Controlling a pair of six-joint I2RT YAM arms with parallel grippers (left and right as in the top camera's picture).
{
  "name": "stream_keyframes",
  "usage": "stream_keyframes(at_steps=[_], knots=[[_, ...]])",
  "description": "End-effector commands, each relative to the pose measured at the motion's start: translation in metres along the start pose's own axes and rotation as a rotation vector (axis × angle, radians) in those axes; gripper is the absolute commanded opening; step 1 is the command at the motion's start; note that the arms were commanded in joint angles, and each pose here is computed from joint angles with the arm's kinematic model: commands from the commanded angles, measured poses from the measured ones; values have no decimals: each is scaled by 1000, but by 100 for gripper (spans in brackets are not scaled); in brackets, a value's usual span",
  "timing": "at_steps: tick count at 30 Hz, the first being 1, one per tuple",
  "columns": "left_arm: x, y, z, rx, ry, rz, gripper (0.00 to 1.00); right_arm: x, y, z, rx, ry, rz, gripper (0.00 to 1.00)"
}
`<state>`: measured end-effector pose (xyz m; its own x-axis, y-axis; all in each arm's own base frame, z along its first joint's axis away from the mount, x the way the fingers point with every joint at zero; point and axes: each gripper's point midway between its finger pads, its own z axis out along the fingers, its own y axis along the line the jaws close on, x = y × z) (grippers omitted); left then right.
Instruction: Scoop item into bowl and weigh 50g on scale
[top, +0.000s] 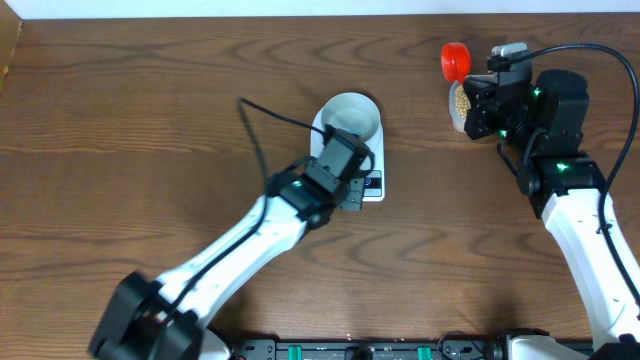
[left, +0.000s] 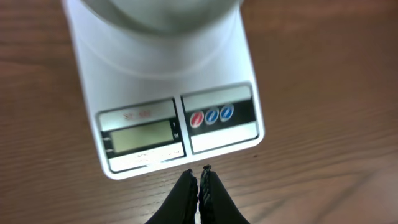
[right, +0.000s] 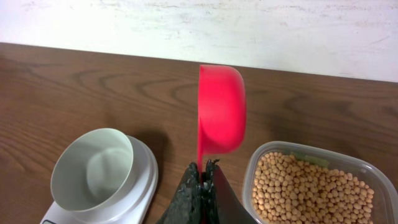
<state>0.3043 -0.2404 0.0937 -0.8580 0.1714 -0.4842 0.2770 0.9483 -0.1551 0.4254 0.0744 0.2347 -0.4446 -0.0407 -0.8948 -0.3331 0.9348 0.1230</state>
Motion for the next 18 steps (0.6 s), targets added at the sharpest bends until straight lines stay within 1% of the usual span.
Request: stream_keyframes(at_steps=[1,6,10,12,18], knots=[[-4,-6,16,0,12,85,8,-11,-3,-2,11,-24,-24,1],[-8,-10,40,6,-3,122,7,-11,-3,-2,11,-24,-24,1],[-9,-10,49,0,-13,121,6,-11,-3,-2,11,-24,-25,1],[-11,-7,51,-16,-21,121,8,-11,-3,-2,11,-24,-24,1],[-7,-7,66,-20,-11,123,7,-11,-3,-2,11,-24,-24,1]])
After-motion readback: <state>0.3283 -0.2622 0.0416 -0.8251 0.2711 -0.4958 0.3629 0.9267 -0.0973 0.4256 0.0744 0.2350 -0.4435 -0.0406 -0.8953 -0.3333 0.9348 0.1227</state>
